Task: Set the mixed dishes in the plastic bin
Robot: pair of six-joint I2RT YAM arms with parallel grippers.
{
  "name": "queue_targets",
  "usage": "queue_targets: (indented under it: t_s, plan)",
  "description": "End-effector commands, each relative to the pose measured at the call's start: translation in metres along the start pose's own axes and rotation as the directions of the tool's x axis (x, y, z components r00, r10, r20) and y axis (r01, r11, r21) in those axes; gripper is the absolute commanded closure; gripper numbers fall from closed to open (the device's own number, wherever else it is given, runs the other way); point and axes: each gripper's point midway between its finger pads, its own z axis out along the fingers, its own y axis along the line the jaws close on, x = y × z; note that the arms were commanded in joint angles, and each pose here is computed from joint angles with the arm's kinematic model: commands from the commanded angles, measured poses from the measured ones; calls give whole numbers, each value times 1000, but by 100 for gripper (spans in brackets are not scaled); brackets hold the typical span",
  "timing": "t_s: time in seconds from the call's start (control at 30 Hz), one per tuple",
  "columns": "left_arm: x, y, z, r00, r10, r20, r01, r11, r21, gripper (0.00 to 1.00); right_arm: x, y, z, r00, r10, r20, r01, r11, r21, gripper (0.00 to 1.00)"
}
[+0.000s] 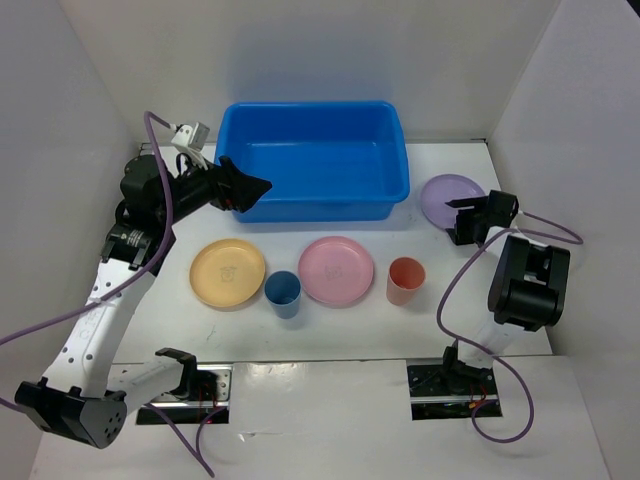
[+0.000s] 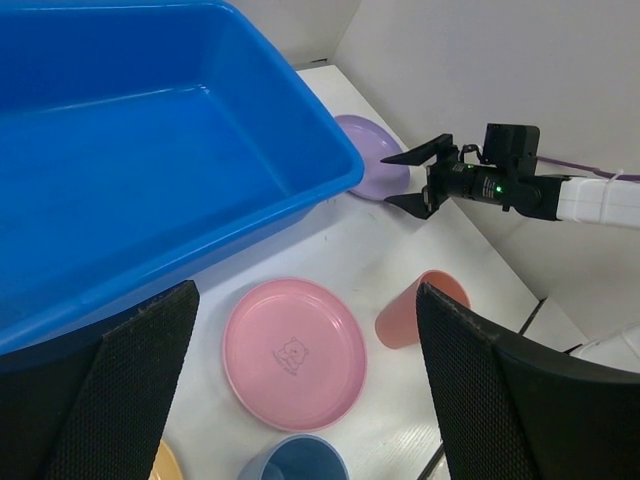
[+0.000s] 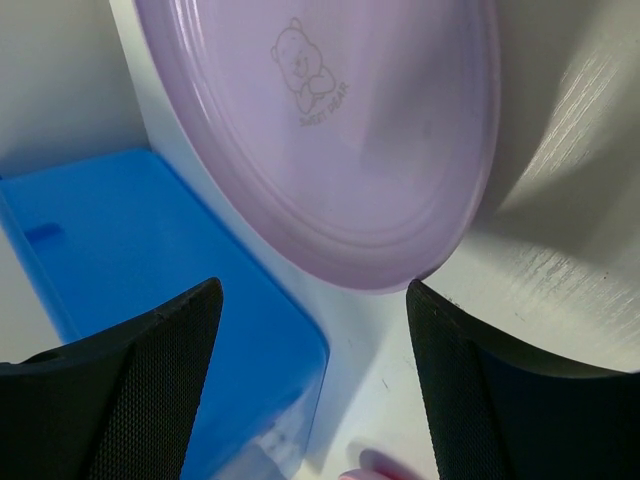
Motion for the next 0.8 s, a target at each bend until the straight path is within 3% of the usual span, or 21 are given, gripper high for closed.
queue_targets:
  t_s: [0.0, 0.3, 0.77]
  plan:
    - [-23, -14, -3, 998, 32, 54, -34, 998, 47, 5, -8, -9, 8, 999, 8, 49, -9, 1000, 14, 21]
    - [-17, -11, -1, 999, 14, 33, -16, 998, 58, 10, -16, 39, -38, 985, -65, 157, 77, 994, -75, 21]
    - [-16, -18, -3, 1000, 3, 18, -5, 996, 87, 12, -1, 1, -24, 995, -33, 99, 34, 999, -6, 23]
